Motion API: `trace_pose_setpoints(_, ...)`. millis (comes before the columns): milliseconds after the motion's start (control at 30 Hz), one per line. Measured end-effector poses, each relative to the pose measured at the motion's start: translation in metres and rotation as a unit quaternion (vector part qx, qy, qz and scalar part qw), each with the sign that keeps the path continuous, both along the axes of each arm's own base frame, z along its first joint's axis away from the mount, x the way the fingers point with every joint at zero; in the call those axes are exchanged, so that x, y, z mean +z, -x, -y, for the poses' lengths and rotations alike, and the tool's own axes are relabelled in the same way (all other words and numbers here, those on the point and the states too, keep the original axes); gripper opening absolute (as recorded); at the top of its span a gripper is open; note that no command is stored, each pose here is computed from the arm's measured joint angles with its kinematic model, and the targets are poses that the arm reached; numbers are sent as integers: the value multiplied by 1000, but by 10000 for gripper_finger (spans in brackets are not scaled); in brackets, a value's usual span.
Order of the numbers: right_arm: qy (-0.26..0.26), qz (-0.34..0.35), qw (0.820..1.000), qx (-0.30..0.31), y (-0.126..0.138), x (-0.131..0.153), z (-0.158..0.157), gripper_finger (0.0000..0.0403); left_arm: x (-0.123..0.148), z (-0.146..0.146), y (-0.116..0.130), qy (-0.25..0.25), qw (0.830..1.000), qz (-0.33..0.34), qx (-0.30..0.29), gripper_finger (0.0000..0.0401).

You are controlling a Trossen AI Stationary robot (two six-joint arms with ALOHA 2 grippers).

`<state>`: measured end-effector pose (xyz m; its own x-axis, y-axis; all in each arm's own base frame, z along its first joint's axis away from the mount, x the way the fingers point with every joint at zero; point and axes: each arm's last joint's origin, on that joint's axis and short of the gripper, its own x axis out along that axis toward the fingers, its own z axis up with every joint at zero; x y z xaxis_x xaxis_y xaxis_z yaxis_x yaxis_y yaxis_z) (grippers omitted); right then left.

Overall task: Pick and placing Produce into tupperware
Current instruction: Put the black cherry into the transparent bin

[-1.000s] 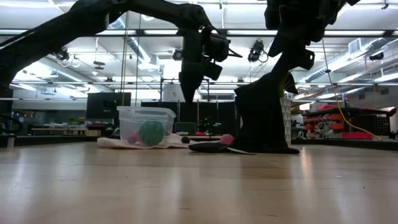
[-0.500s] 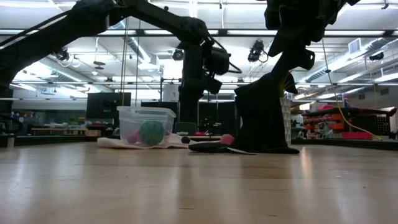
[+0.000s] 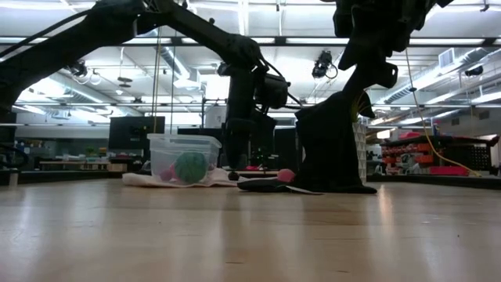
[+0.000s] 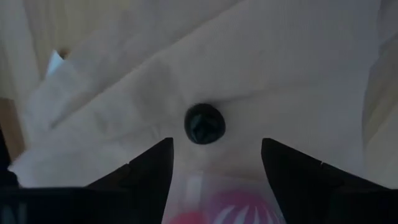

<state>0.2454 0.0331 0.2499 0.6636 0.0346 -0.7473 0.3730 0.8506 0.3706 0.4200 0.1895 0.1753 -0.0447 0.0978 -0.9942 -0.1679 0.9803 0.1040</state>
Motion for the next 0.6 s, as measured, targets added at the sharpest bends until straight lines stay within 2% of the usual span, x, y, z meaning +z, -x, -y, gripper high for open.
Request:
trace_pose_setpoints(200,-8,-1,1000,1,0,0,0,258,0,-2,-3,-5,1000,17,0,267)
trace_pose_setpoints(600,-32,-4,999,0,0,0,-1,258,-2,-14,1,19,999,37,15,261)
